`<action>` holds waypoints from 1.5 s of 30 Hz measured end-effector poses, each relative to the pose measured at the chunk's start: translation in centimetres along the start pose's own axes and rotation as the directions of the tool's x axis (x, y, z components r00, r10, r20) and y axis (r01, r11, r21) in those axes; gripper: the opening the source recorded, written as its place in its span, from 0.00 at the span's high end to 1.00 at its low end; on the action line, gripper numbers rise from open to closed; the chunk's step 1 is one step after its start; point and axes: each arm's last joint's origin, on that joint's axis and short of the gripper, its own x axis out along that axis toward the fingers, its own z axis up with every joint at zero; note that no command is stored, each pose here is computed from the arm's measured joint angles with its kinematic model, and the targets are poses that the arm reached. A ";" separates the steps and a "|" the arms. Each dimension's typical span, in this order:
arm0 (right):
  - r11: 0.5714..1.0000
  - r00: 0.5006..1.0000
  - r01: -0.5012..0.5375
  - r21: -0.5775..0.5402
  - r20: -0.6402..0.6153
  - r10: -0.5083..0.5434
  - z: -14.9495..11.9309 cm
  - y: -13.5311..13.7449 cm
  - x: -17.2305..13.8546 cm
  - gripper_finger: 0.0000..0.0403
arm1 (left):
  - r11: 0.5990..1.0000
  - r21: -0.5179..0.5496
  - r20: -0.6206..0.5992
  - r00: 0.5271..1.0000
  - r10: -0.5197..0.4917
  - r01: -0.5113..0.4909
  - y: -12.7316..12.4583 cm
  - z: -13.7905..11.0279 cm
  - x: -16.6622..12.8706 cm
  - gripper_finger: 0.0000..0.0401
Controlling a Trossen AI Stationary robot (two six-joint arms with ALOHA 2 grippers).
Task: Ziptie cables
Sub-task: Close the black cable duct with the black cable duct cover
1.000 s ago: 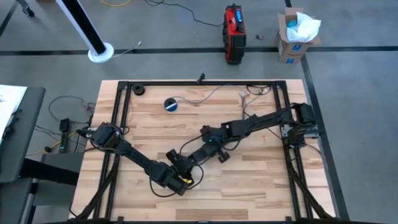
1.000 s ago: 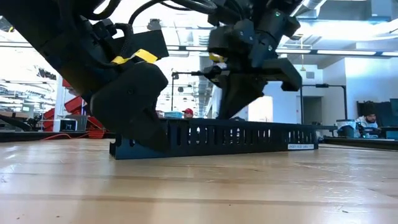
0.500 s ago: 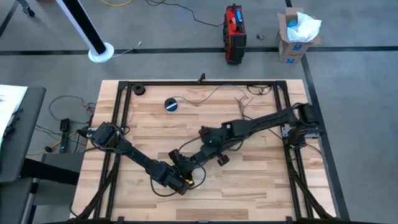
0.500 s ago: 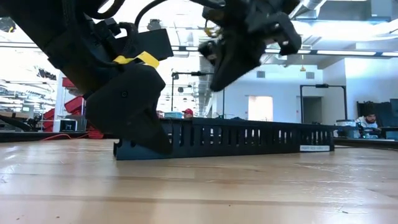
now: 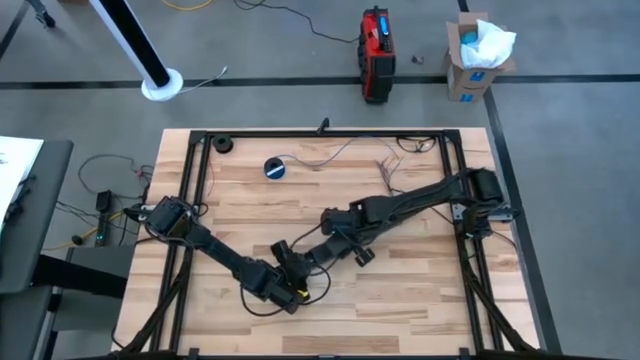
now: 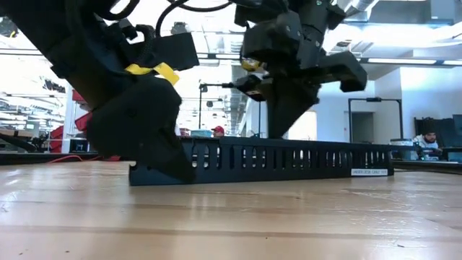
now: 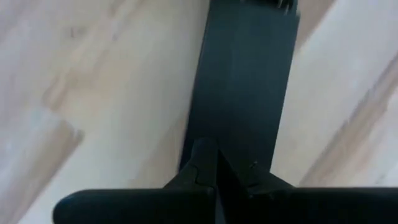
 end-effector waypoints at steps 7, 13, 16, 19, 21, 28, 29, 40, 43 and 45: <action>0.999 0.986 0.000 0.039 0.169 -0.006 1.4 -0.8 1.5 1.00 | 0.999 0.040 -0.004 1.000 -0.015 0.015 -0.1 0.0 0.0 0.39; 0.987 0.985 0.003 0.160 0.173 -0.031 1.0 -0.8 -1.3 1.00 | 0.999 0.026 -0.011 0.999 -0.046 0.047 0.1 0.6 -0.5 0.39; 0.983 0.977 0.045 0.176 0.197 -0.080 1.2 -0.7 -3.6 1.00 | 0.997 0.030 -0.036 0.997 -0.074 0.075 0.6 1.0 -1.1 0.39; 0.981 0.977 0.066 0.184 0.186 -0.101 1.0 -0.6 -4.5 1.00 | 0.993 0.049 -0.040 0.994 -0.105 0.107 0.9 1.6 -1.6 0.39; 0.979 0.980 0.056 0.194 0.175 -0.091 1.0 -0.4 -4.4 1.00 | 0.987 0.074 -0.067 0.989 -0.135 0.140 1.0 1.7 -1.4 0.39; 0.983 0.986 0.027 0.183 0.159 -0.057 1.6 1.1 -3.9 1.00 | 0.976 0.118 -0.135 0.977 -0.166 0.183 1.7 2.2 -0.7 0.39; 0.983 0.986 0.023 0.180 0.160 -0.052 1.8 1.4 -3.9 1.00 | 0.975 0.129 -0.138 0.977 -0.161 0.179 1.8 2.3 -0.6 0.39; 0.979 0.984 -0.006 0.204 0.176 -0.031 2.6 3.2 -3.1 1.00 | 0.967 0.092 -0.127 0.966 -0.226 0.238 1.9 3.1 -0.1 0.38; 0.975 0.987 -0.015 0.221 0.157 -0.021 1.8 3.6 -2.2 1.00 | 0.945 0.029 -0.134 0.938 -0.319 0.325 1.8 3.7 0.2 0.38; 0.973 0.985 -0.014 0.232 0.171 -0.027 1.5 3.7 -1.7 1.00 | 0.935 -0.007 -0.135 0.926 -0.353 0.356 1.9 4.0 0.4 0.35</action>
